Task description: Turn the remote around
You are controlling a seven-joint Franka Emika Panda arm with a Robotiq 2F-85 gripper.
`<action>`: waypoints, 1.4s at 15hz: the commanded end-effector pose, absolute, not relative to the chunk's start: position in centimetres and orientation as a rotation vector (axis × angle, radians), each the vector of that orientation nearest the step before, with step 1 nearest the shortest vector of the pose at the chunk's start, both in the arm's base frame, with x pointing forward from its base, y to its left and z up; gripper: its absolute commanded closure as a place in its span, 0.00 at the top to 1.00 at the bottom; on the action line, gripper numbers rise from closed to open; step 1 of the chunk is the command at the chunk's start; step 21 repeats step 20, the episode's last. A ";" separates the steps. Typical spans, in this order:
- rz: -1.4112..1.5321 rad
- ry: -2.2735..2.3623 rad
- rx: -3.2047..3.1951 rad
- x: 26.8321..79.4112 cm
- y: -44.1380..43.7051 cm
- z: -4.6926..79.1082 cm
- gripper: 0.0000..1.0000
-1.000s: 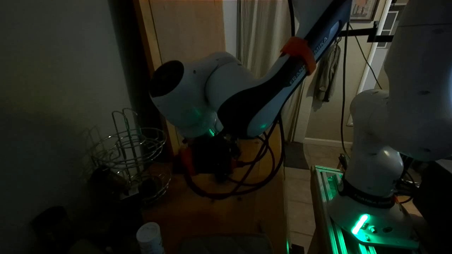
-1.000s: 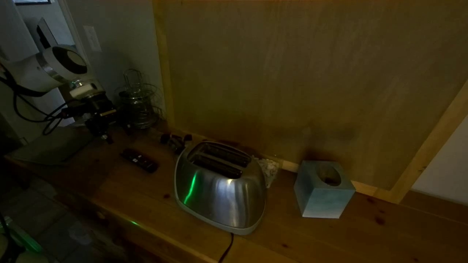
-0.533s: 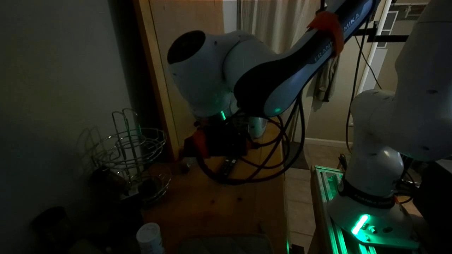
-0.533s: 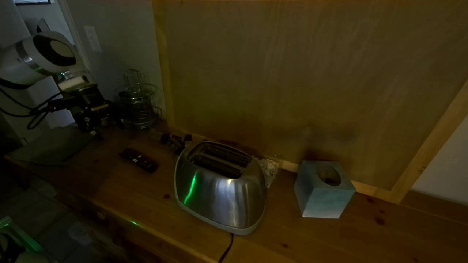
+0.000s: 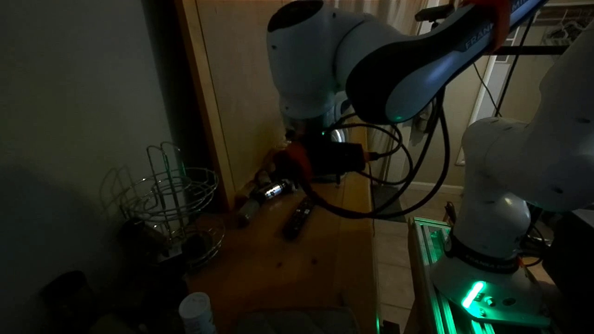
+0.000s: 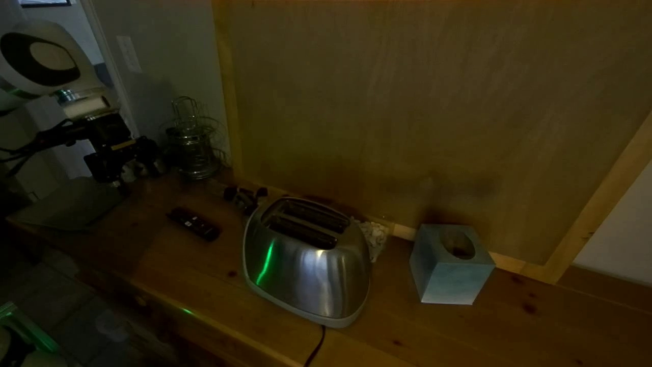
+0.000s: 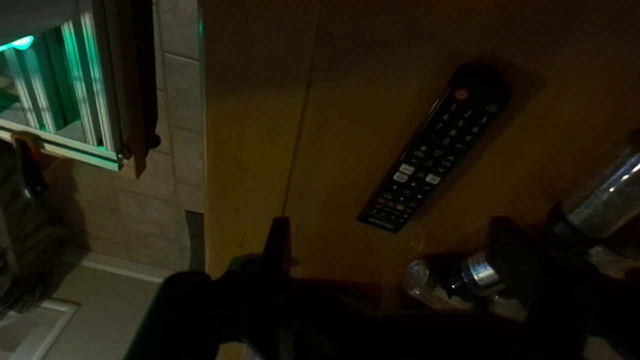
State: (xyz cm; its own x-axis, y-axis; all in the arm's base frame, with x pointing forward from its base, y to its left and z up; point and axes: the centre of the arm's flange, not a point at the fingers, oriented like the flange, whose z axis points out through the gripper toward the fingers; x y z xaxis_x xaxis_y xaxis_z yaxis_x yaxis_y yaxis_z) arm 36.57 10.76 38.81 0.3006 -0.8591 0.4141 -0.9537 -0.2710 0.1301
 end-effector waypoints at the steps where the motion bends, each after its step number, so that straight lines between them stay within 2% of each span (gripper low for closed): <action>1: 0.336 -1.519 2.337 33.9 8.9 40.8 1.00; 12: 0.270 -1.337 2.572 30.5 8.1 44.9 1.00; 13: 0.276 -1.341 2.534 32.3 9.0 43.8 1.00; 21: 0.287 -1.332 2.550 31.4 8.7 44.6 1.00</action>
